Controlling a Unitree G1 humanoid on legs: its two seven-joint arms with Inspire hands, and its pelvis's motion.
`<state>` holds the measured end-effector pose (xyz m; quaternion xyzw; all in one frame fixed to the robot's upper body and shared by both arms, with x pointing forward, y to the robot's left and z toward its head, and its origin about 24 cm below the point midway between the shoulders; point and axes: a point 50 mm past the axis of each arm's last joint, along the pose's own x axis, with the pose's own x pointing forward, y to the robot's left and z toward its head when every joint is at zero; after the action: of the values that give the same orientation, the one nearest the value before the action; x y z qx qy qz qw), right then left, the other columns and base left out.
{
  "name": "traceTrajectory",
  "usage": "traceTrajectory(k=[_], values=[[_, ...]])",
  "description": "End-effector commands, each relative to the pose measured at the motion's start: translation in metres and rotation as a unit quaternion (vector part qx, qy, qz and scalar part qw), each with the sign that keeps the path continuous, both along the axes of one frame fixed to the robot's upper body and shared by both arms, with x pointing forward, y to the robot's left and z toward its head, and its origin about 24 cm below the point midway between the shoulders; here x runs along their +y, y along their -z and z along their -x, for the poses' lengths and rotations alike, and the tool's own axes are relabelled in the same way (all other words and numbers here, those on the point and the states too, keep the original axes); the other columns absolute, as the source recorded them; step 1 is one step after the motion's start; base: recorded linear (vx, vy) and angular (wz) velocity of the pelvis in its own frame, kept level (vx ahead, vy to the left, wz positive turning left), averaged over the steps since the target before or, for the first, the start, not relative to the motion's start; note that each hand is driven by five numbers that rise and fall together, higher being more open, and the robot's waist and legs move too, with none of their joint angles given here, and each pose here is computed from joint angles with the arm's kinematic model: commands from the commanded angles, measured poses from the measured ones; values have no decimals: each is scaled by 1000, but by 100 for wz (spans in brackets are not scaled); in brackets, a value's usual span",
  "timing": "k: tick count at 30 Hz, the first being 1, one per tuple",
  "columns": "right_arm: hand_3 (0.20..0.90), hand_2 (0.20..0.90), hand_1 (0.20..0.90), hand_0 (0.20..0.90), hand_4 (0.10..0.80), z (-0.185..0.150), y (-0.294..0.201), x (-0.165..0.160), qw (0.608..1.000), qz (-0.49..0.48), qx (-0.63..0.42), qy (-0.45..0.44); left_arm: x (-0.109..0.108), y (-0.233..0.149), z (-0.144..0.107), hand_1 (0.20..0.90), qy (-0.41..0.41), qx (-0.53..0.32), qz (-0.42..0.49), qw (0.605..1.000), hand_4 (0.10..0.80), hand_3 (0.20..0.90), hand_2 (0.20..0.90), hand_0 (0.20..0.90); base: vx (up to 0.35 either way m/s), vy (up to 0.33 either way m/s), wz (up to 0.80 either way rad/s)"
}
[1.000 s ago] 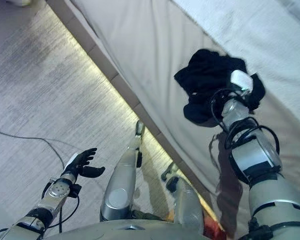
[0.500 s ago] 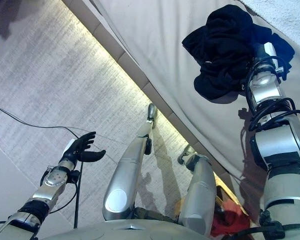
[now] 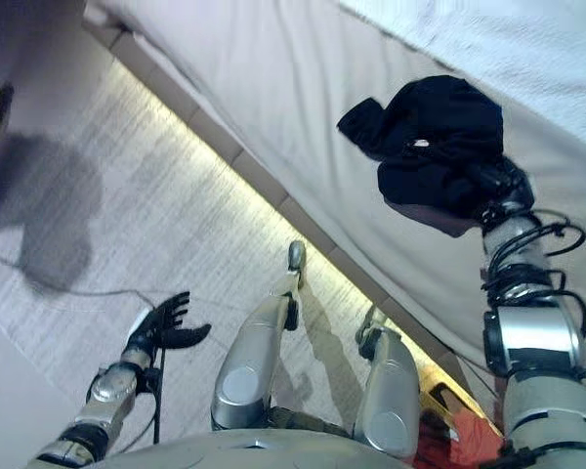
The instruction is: Pick up the clothes from the bed and place them into the basket
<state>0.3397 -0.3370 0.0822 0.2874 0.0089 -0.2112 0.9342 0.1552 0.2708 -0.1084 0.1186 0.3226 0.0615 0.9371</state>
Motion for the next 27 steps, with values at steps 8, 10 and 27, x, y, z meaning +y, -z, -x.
traceTrajectory(k=[8,10,27], values=[[200,300,300,300,100,19,-15,38,921,-189,-337,-55,-18,23,62,900,36,51,-12,998,800,900,900,900,92,68,-3],[200,300,300,300,100,23,-12,43,915,-197,-347,-66,-20,25,68,900,39,57,-12,998,800,900,900,900,52,10,-1],[200,300,300,300,100,53,1,114,867,-272,-390,-148,-36,34,96,900,45,81,3,996,800,900,900,900,-4,98,-60]])
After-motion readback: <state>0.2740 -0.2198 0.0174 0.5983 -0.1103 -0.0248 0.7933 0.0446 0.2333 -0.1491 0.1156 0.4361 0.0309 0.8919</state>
